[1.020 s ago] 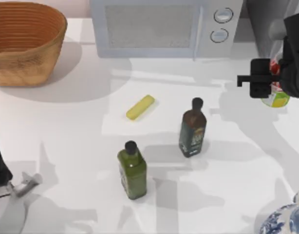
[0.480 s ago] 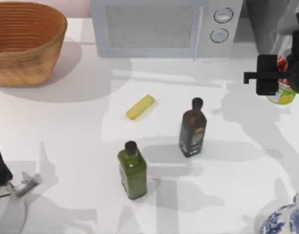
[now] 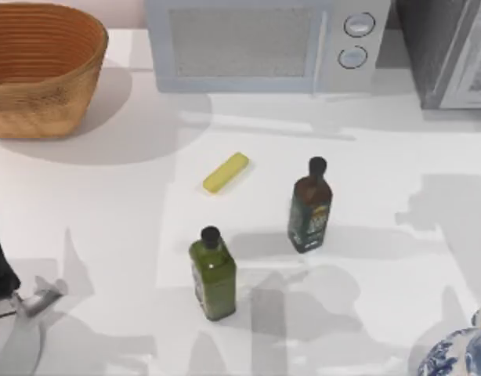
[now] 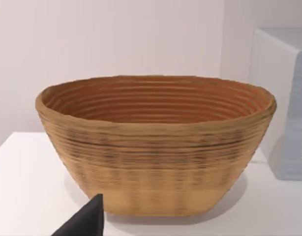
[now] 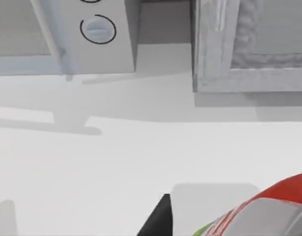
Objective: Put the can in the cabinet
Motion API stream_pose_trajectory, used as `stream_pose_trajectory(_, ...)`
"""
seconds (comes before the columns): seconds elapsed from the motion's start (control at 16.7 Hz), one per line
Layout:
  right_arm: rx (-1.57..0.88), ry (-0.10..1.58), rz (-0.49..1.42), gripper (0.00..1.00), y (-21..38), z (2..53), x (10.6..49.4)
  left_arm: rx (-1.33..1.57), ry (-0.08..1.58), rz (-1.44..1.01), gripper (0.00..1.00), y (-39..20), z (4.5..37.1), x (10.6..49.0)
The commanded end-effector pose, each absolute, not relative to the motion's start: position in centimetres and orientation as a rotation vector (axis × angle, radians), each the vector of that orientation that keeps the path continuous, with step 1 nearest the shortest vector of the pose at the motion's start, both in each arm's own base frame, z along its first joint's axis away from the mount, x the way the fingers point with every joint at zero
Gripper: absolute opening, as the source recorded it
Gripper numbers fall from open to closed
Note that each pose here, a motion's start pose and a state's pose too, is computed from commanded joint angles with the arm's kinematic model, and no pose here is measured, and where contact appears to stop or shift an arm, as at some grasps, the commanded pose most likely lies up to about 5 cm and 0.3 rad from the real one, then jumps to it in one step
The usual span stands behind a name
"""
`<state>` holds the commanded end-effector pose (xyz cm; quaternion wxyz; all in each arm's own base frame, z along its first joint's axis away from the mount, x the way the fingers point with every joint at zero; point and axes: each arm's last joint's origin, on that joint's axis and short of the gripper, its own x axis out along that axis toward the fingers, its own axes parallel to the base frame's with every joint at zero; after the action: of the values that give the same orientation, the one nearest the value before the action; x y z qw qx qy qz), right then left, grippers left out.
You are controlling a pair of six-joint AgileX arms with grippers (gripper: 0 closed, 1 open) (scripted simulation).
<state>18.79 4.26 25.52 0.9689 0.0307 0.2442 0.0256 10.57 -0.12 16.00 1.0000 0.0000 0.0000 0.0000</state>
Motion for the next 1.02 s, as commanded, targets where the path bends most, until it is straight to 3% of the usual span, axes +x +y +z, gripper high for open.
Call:
stream_pose_trajectory(0.24, 0.065, 0.219, 0.033, 0.00, 1.4, 23.0, 13.1, 0.000, 0.000, 0.000, 1.00, -0.1, 16.0, 10.6)
stream_pose_trajectory(0.42, 0.039, 0.092, 0.013, 0.00, 0.5, 19.6, 11.2, 0.000, 0.000, 0.000, 1.00, -0.1, 16.0, 10.6)
stream_pose_trajectory(0.66, 0.005, 0.011, 0.001, 0.00, -0.1, 16.4, 10.6, 0.000, 0.000, 0.000, 1.00, -0.1, 16.0, 10.6)
stream_pose_trajectory(1.02, 0.003, 0.006, 0.002, 0.00, -0.1, 16.0, 10.6, 0.000, 0.000, 0.000, 1.00, -0.1, 16.0, 10.6)
